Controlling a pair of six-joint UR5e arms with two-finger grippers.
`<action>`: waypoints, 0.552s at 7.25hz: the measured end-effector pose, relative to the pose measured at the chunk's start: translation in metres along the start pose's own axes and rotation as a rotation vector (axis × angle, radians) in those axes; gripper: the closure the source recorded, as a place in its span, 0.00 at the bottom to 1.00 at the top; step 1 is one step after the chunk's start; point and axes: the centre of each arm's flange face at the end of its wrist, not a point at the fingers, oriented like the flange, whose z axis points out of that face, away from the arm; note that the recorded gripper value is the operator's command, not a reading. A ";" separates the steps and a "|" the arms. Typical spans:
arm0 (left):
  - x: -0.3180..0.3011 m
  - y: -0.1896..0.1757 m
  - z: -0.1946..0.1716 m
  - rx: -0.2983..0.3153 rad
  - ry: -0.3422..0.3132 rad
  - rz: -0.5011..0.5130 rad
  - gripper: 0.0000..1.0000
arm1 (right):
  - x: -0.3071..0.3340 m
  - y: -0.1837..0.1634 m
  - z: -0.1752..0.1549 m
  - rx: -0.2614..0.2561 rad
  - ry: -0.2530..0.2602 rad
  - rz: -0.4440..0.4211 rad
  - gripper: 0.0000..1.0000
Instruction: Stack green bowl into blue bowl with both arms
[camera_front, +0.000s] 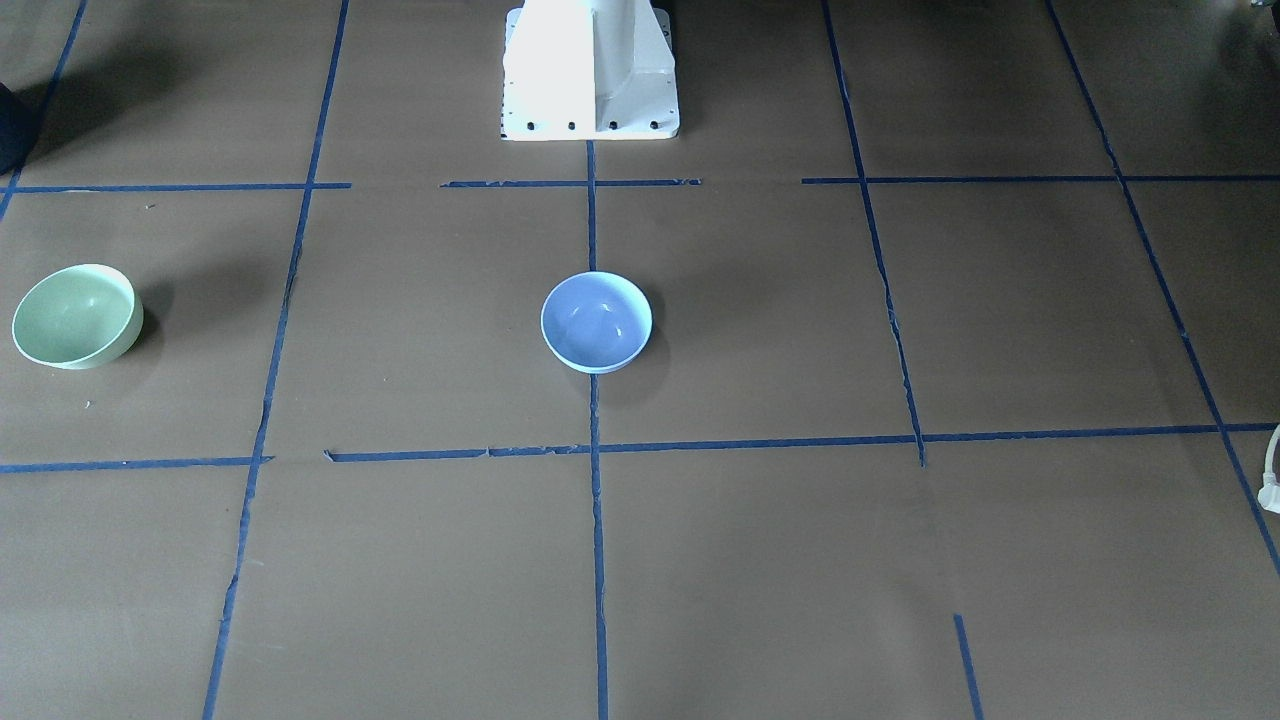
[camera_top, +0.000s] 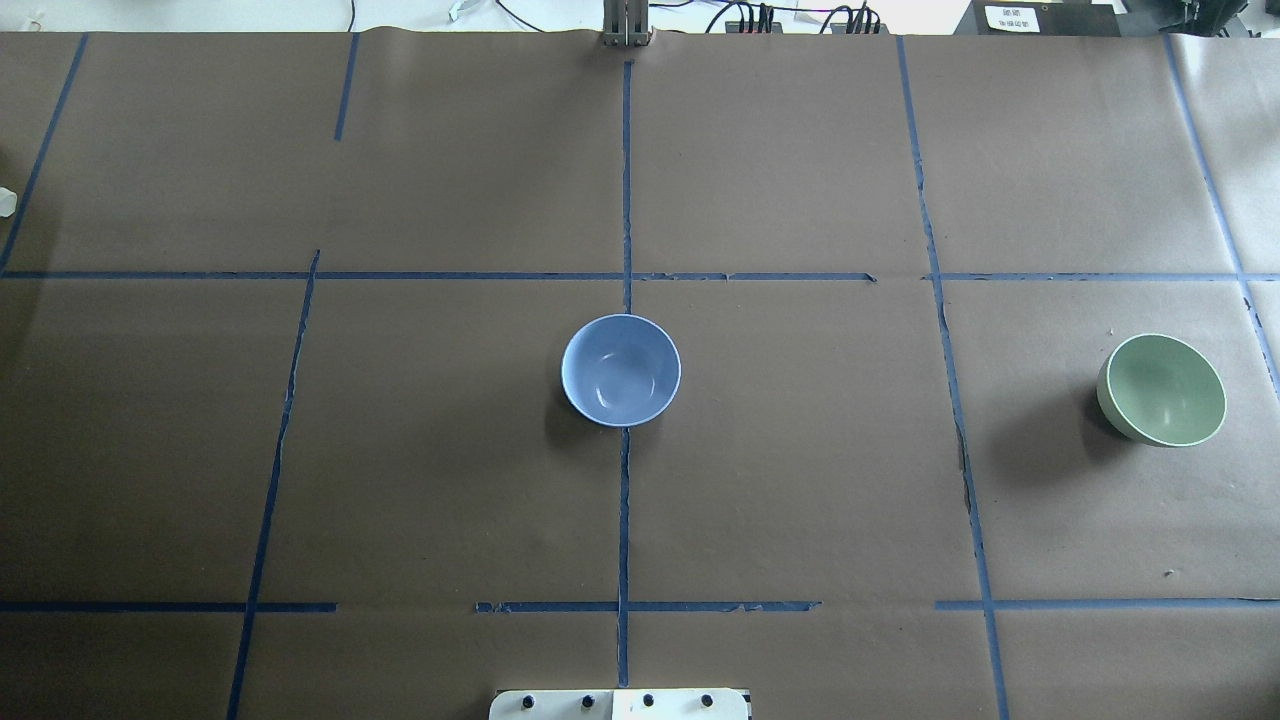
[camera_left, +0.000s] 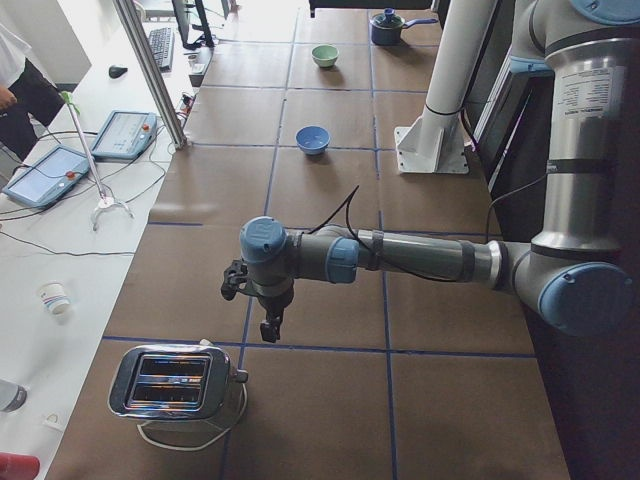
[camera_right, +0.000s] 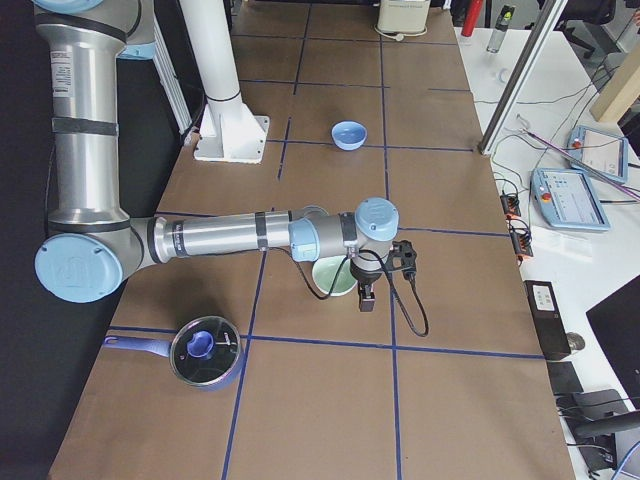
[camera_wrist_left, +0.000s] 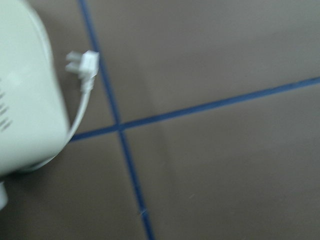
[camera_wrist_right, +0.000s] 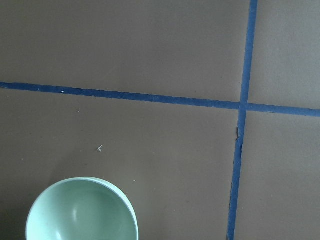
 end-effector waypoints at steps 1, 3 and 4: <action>-0.010 0.014 0.003 -0.004 -0.002 -0.016 0.00 | -0.019 -0.002 0.013 -0.012 -0.003 0.018 0.00; -0.013 0.019 0.004 -0.004 -0.005 -0.018 0.00 | -0.047 0.011 0.050 0.028 -0.019 0.044 0.00; -0.012 0.019 0.004 -0.002 -0.005 -0.016 0.00 | -0.052 0.025 0.077 0.056 -0.021 0.045 0.00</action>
